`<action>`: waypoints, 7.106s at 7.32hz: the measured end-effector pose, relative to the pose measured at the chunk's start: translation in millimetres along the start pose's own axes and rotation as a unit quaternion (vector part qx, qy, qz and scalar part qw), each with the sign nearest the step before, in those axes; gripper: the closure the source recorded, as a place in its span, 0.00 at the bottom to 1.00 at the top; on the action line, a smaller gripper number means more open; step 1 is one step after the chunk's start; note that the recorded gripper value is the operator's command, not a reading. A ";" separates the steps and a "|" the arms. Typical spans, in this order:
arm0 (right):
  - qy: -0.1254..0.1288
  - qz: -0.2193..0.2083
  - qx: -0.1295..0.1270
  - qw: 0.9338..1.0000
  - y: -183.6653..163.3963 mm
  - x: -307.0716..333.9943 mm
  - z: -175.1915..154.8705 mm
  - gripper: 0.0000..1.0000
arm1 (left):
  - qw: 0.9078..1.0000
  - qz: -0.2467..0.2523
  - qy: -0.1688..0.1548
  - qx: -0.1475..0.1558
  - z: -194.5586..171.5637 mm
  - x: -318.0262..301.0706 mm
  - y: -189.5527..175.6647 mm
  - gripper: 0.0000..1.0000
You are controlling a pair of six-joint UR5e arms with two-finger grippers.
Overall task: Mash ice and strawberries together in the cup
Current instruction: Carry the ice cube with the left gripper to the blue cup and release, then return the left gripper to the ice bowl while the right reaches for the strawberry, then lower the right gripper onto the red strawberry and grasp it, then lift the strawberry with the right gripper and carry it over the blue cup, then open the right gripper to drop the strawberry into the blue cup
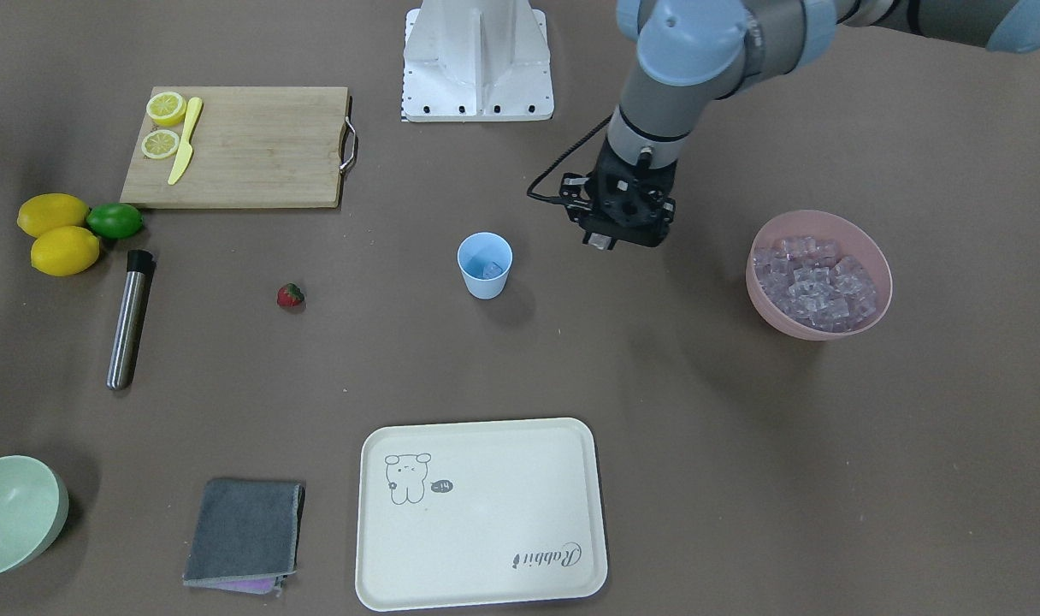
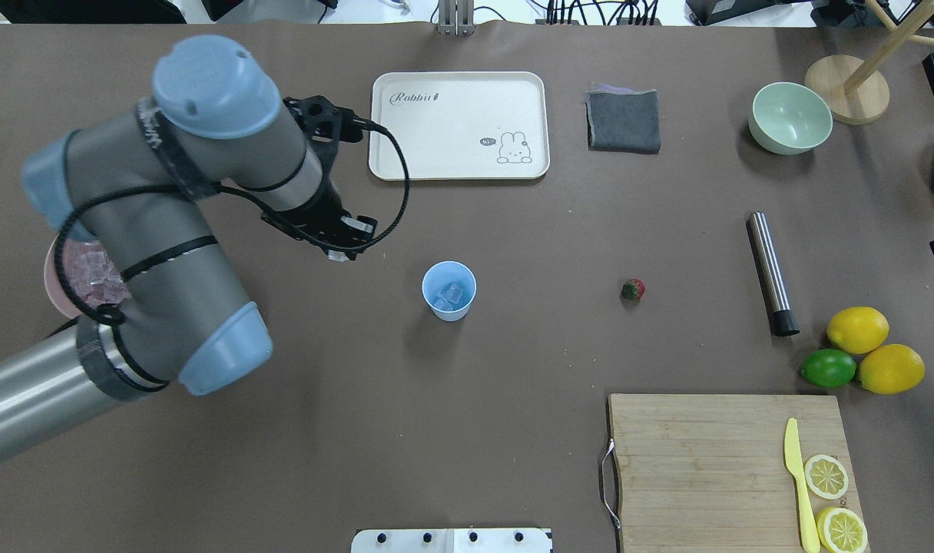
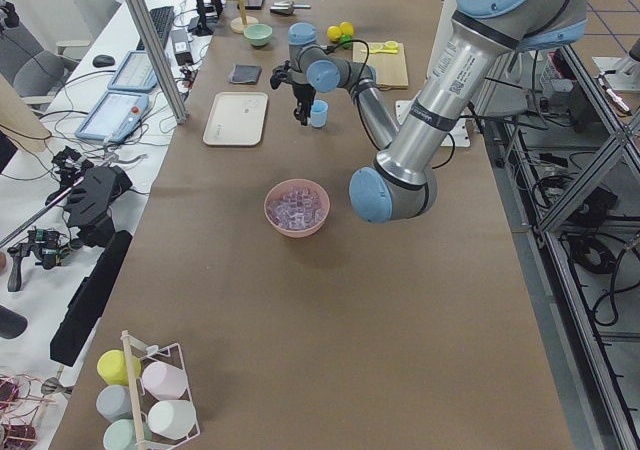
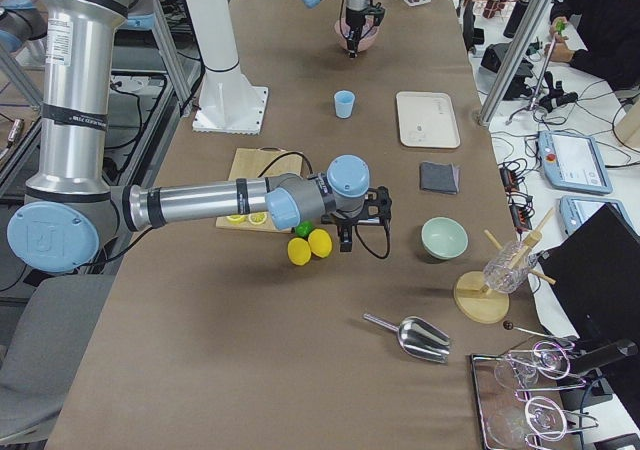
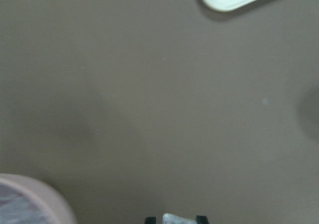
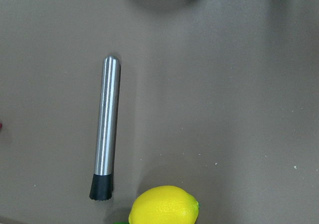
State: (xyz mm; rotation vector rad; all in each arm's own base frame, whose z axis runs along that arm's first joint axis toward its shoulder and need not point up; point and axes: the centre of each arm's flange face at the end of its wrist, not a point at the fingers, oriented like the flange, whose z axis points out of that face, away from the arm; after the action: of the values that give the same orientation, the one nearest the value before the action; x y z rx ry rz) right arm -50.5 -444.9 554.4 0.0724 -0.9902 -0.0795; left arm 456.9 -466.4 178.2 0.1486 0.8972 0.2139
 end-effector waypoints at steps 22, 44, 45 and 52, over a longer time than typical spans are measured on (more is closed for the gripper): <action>0.040 0.047 0.029 0.998 -37.9 -304.4 171.6 0.05 | 0.998 0.031 -0.043 0.039 -52.4 -245.7 34.9 0.03; -0.007 0.070 0.088 0.994 -43.0 -609.5 169.9 1.00 | 0.992 0.066 -0.102 0.027 -61.7 -371.7 30.7 0.03; -0.005 0.069 0.087 0.994 -42.5 -612.4 173.5 0.81 | 0.992 0.065 -0.101 0.027 -61.8 -371.1 30.4 0.03; 0.000 0.076 0.077 0.994 -41.5 -598.6 174.3 0.00 | 0.993 0.064 -0.100 0.028 -63.8 -369.0 28.0 0.03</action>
State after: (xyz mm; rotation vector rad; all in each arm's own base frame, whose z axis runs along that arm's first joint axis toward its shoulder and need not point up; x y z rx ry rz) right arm -524.7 -430.7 147.7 0.1383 -0.9974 0.1363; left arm 180.2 -527.6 424.5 0.2759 0.6945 0.2875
